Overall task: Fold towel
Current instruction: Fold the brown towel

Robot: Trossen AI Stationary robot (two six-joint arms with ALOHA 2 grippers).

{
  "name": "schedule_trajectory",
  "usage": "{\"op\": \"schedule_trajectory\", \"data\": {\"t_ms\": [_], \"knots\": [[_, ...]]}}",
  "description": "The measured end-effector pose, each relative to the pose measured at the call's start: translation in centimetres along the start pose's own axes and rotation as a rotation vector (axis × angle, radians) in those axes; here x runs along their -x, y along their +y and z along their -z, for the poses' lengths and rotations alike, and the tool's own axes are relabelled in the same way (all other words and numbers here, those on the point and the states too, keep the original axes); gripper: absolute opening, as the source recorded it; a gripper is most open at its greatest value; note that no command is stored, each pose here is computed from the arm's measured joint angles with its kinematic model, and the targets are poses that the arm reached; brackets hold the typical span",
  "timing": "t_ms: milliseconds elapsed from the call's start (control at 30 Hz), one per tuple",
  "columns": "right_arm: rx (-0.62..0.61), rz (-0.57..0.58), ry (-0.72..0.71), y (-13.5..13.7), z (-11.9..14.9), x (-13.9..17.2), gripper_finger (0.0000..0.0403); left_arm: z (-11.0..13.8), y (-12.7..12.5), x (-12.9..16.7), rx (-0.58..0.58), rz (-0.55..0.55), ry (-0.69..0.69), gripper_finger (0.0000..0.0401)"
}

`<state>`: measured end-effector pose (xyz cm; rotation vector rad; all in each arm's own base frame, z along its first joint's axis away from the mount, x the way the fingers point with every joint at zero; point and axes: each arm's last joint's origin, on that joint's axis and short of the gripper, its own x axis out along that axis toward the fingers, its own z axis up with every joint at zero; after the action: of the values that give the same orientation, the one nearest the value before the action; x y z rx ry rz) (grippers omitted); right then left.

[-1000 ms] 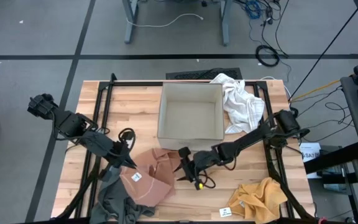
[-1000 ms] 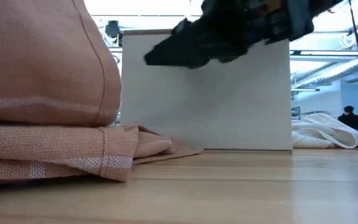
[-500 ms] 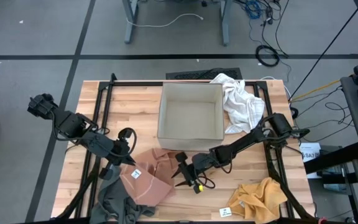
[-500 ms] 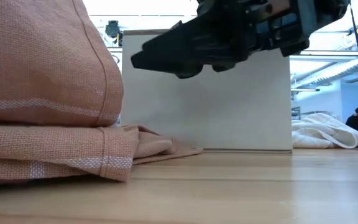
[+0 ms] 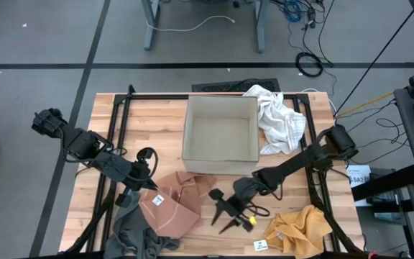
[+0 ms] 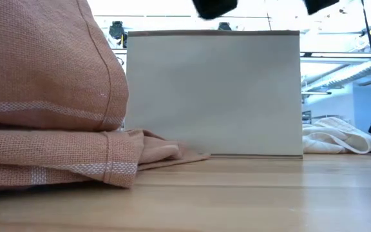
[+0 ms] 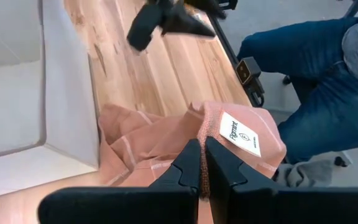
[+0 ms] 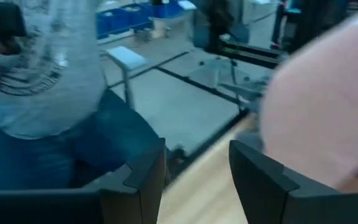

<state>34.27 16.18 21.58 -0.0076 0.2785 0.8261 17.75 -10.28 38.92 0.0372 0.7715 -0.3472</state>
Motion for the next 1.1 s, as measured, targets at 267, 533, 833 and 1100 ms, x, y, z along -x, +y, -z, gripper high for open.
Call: {"op": "schedule_trajectory", "data": {"t_ms": [267,533,833,1100], "knots": [[0.051,-0.112,-0.026,4.6,-2.4,0.7,0.0164,-0.1,0.0,0.0,-0.011,-0.005,-0.009,0.0009],[0.074,-0.237,-0.041,7.4,-2.7,0.2,0.0164,-0.2,0.0,0.0,-0.010,-0.003,-0.027,0.0009],[0.046,-0.371,-0.098,10.5,-3.1,-0.4,0.0164,-0.5,-0.1,0.0,-0.025,0.000,-0.049,0.0009],[0.025,-0.215,-0.120,11.4,-2.9,-1.0,0.0164,-0.6,-0.1,0.0,-0.056,0.001,-0.061,0.0009]]}}
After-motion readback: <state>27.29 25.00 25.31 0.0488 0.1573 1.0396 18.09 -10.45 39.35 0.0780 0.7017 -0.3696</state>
